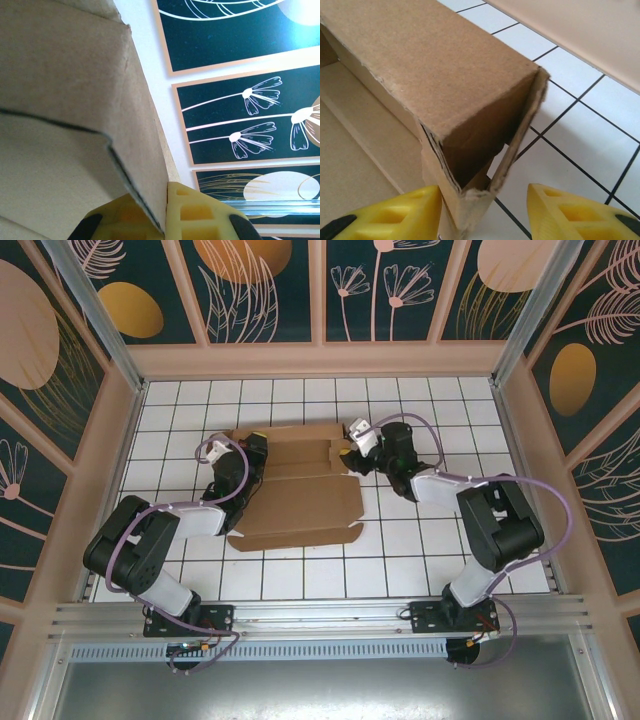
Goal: Fold the paper box
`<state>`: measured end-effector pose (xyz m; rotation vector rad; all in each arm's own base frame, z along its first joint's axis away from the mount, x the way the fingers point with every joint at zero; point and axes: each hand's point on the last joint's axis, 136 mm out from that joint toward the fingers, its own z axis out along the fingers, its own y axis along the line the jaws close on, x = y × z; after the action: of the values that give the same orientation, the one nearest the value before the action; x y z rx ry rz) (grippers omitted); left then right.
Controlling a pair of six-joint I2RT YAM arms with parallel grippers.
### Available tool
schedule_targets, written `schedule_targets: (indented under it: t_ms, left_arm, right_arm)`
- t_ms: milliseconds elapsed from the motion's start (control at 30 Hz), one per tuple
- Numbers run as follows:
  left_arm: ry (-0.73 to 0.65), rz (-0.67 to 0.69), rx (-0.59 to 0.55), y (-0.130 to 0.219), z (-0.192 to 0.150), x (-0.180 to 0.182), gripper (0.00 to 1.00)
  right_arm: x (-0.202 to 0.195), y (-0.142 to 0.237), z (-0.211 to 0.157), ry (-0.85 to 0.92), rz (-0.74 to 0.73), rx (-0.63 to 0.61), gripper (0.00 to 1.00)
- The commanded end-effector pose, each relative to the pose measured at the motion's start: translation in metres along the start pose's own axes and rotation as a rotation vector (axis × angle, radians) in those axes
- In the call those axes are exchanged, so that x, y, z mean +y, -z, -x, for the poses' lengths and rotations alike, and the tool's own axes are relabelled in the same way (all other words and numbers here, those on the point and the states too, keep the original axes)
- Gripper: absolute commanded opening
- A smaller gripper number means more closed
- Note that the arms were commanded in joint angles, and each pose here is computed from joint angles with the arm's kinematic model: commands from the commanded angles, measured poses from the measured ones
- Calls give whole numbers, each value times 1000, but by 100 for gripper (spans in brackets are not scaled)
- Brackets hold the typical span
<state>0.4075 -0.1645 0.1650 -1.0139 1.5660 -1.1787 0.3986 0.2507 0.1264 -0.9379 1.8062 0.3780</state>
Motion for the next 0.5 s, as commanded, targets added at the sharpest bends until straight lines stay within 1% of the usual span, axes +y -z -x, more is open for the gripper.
schedule_targets:
  t_ms: [0, 167, 233, 333, 400, 467]
  left_arm:
    - [-74, 125, 27, 3, -4, 35, 0]
    - [-71, 123, 36, 2, -5, 35, 0]
    - [-69, 122, 42, 1, -6, 35, 0]
    - [-62, 125, 48, 0, -7, 37, 0]
    - [-56, 129, 46, 1, -7, 37, 0]
    - [-52, 131, 44, 1, -7, 38, 0]
  right_arm:
    - [-4, -9, 7, 51, -34, -11, 47]
    - [-11, -16, 10, 51, -64, -18, 47]
    - [-12, -19, 11, 55, -68, -18, 52]
    - [-17, -24, 13, 58, -90, -17, 53]
    - [-19, -27, 17, 39, -106, -19, 49]
    - [-17, -29, 21, 20, -109, -29, 39]
